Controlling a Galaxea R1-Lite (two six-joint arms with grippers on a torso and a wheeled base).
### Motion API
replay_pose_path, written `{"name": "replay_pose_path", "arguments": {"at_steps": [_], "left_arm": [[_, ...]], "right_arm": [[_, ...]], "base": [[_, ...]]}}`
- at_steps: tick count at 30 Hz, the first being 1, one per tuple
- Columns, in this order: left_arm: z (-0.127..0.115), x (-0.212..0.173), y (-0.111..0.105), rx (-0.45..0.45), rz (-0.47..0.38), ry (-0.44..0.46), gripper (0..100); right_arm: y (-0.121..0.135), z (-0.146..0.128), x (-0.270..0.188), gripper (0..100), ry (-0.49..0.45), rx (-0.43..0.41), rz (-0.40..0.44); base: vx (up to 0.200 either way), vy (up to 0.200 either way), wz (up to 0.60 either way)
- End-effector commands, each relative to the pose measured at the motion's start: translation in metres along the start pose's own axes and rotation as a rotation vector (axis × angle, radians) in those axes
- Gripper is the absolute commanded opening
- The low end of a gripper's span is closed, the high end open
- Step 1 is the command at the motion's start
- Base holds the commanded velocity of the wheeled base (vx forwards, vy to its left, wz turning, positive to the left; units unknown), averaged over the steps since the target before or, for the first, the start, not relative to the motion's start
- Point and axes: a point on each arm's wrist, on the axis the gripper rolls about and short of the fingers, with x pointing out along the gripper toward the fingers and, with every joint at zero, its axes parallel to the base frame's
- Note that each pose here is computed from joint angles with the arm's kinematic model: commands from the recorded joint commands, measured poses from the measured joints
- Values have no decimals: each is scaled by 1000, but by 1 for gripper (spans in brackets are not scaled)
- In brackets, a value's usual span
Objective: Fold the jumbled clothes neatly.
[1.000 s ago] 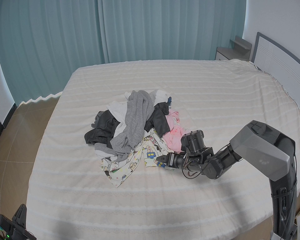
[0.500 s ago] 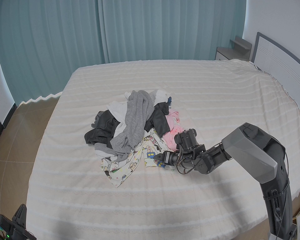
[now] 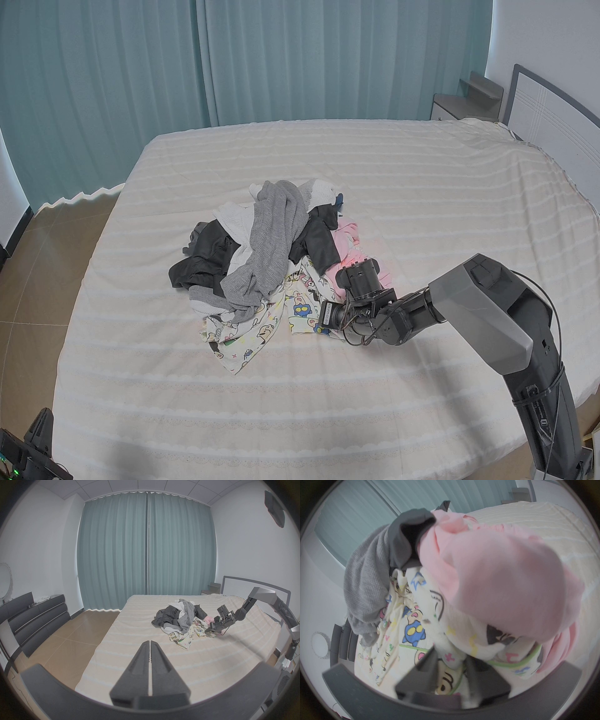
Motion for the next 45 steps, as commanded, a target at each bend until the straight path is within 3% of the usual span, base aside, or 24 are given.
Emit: {"name": "replay_pose_path", "arguments": {"at_steps": [1,15,19,22,23,26,30,37,42,43,45], "left_arm": [[-4,1,0,0,2,17,0],[-4,1,0,1,2,17,0],[-4,1,0,6,-1,17,0],[-4,1,0,6,1,15,0],[-4,1,0,9,-1,15,0],[-4,1,0,13,1,15,0],[-4,1,0,18,-1,15,0],[-4,1,0,32,-6,14,0],[-3,1,-2,90,-81,3,0],[4,0,-2,83,-94,-39,0],[40,-11,-4,37,-147,-213,0]], "right_arm": [[0,-6,4,0,13,-12,-11],[16,-1,-65,0,37,-28,19],[11,-22,-108,0,88,-42,79],[10,-26,-115,0,100,-47,97],[8,-44,-140,0,110,-66,166],[7,-53,-155,0,108,-79,193],[6,-67,-202,0,82,-102,293],[11,-58,-269,0,19,-116,458],[19,-48,-323,0,-83,-136,588],[20,-46,-332,0,-100,-140,608],[23,-44,-349,0,-121,-148,646]], "base": [[0,0,0],[0,0,0],[0,0,0],[0,0,0],[0,0,0],[0,0,0],[0,0,0],[0,0,0],[0,0,0],[0,0,0],[0,0,0]]}}
